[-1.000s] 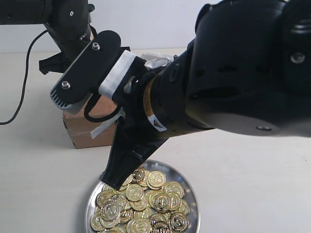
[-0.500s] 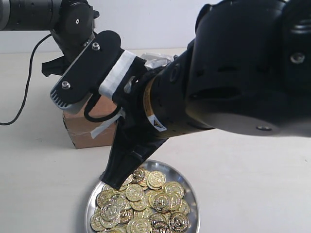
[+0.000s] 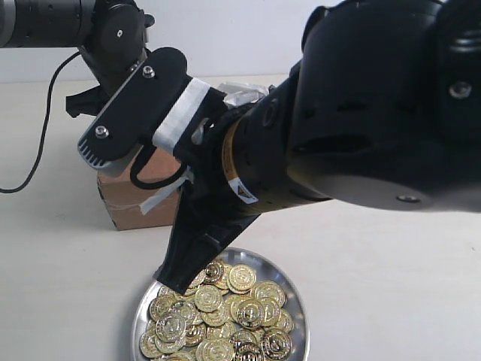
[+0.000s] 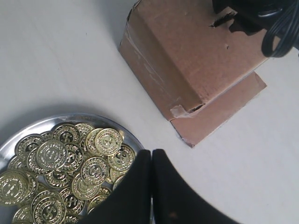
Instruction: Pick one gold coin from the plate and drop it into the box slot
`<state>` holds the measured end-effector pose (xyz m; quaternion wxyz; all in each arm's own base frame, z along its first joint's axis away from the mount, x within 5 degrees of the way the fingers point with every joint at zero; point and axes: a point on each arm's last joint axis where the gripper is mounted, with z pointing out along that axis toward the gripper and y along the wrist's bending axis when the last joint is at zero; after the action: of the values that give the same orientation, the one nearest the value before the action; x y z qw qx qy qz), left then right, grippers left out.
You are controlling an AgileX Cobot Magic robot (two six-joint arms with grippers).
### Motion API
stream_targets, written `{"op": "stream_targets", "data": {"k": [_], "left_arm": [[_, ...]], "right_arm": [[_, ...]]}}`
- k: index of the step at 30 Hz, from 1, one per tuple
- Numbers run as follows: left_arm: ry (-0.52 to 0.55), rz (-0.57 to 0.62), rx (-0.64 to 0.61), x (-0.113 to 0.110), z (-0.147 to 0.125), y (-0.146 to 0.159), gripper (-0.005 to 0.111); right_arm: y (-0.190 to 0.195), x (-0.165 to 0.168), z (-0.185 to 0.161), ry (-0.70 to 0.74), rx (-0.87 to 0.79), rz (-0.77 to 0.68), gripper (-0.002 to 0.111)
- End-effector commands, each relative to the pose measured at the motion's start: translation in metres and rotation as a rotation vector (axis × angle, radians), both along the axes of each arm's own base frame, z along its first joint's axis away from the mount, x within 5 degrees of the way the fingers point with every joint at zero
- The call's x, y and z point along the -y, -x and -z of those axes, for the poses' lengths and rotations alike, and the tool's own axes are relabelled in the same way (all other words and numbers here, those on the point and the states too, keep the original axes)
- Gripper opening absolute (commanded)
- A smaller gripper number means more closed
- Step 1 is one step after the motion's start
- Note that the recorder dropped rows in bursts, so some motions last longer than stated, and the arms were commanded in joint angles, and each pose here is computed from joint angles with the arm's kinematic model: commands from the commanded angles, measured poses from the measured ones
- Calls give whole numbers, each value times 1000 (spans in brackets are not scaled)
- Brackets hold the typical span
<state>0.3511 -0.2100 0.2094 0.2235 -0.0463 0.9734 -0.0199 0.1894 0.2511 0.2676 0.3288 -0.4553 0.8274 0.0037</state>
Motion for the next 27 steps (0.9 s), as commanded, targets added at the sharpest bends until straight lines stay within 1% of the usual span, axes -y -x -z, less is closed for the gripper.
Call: {"op": "stream_targets", "data": {"k": [1,7,9,11,12,13,14,15,16,17,18,19,20,21,22,23,25,27], "left_arm": [[5,3,14,2,-3,0,40],[3,9,15,2,-3,0,40],[15,12,33,2,-9,0,40],[33,32,94,0,-26,2,40],[42,44,137,-2,-40,4,39],[45,47,159,-4,-48,5,37],[41,76,194,-8,-63,10,28],[34,103,213,-10,-71,12,20],[10,149,239,-15,-87,19,2],[-8,186,268,-22,-106,28,0],[-16,201,284,-25,-115,33,0],[-33,234,315,-33,-132,43,0],[-34,244,335,-36,-142,48,0],[-27,263,377,-44,-160,60,0],[-21,265,393,-48,-168,66,0],[-4,267,424,-55,-183,78,0],[34,281,461,-65,-203,96,0],[45,270,466,-73,-212,108,0]], "right_arm": [[1,0,-4,-17,10,-5,0],[1,0,-4,-17,10,-5,0],[1,0,-4,-17,10,-5,0],[1,0,-4,-17,10,-5,0],[1,0,-4,-17,10,-5,0],[1,0,-4,-17,10,-5,0],[1,0,-4,-17,10,-5,0],[1,0,-4,-17,10,-5,0],[1,0,-4,-17,10,-5,0],[1,0,-4,-17,10,-5,0],[1,0,-4,-17,10,-5,0],[1,0,-4,-17,10,-5,0],[1,0,-4,-17,10,-5,0],[1,0,-4,-17,10,-5,0],[1,0,-4,-17,10,-5,0],[1,0,-4,-17,10,-5,0],[1,0,-4,-17,10,-5,0],[1,0,-4,-17,10,-5,0]]}}
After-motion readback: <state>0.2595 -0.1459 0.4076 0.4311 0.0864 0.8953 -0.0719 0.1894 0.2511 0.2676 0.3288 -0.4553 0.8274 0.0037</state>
